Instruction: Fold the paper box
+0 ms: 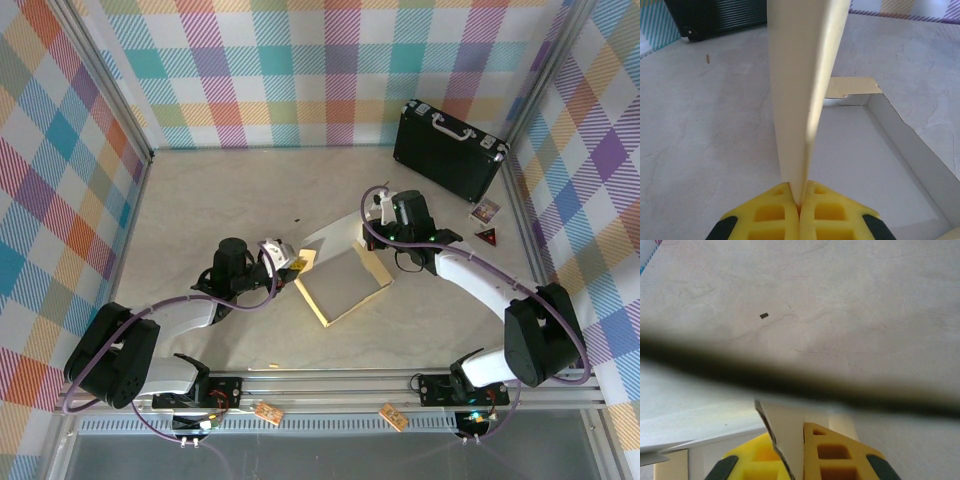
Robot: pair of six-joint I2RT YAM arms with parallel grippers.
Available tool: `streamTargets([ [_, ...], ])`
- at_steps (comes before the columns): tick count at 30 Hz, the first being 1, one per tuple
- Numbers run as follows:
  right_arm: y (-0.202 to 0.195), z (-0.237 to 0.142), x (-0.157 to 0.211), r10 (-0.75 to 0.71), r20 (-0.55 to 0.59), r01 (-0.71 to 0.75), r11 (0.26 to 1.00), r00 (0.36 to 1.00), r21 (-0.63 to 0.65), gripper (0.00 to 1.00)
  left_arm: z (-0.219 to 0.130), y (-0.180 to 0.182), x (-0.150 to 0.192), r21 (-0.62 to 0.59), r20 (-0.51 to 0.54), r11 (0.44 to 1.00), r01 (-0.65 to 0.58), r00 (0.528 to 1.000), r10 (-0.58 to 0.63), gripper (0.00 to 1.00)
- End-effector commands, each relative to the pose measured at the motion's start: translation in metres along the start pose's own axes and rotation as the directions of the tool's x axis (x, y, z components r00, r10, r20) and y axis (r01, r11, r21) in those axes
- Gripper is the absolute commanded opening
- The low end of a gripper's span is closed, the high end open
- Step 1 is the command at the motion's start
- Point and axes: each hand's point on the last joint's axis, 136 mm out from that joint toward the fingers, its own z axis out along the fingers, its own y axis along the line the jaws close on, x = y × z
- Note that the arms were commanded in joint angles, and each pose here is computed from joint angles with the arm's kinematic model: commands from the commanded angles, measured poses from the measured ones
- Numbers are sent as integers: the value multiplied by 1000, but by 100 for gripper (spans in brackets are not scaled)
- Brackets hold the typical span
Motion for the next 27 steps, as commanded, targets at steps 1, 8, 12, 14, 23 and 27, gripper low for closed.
streamTargets([
  [1, 45, -11, 13, -35, -49, 25, 981, 998, -193, 16, -2, -4, -31, 7, 107, 992, -127, 986, 126, 0],
  [8, 42, -31, -2, -199, 48, 204, 968, 979, -146, 64, -9, -9, -25, 51, 23, 976, -211, 977, 210, 0],
  [12, 40, -48, -10, -239, 123, 253, 961, 963, -112, 78, -16, 2, -27, 77, 4, 976, -202, 979, 202, 0],
  [14, 43, -59, -10, -251, 154, 270, 956, 956, -114, 82, -19, 8, -30, 85, 6, 977, -197, 980, 197, 0],
  [23, -11, -151, -25, -258, 359, 167, 949, 897, 267, 83, -27, 12, -32, 240, 52, 949, -205, 979, 198, 0],
  [27, -69, -158, -10, -174, 401, -18, 902, 900, 432, 82, -34, 12, -34, 303, 78, 933, -194, 981, 179, 0],
])
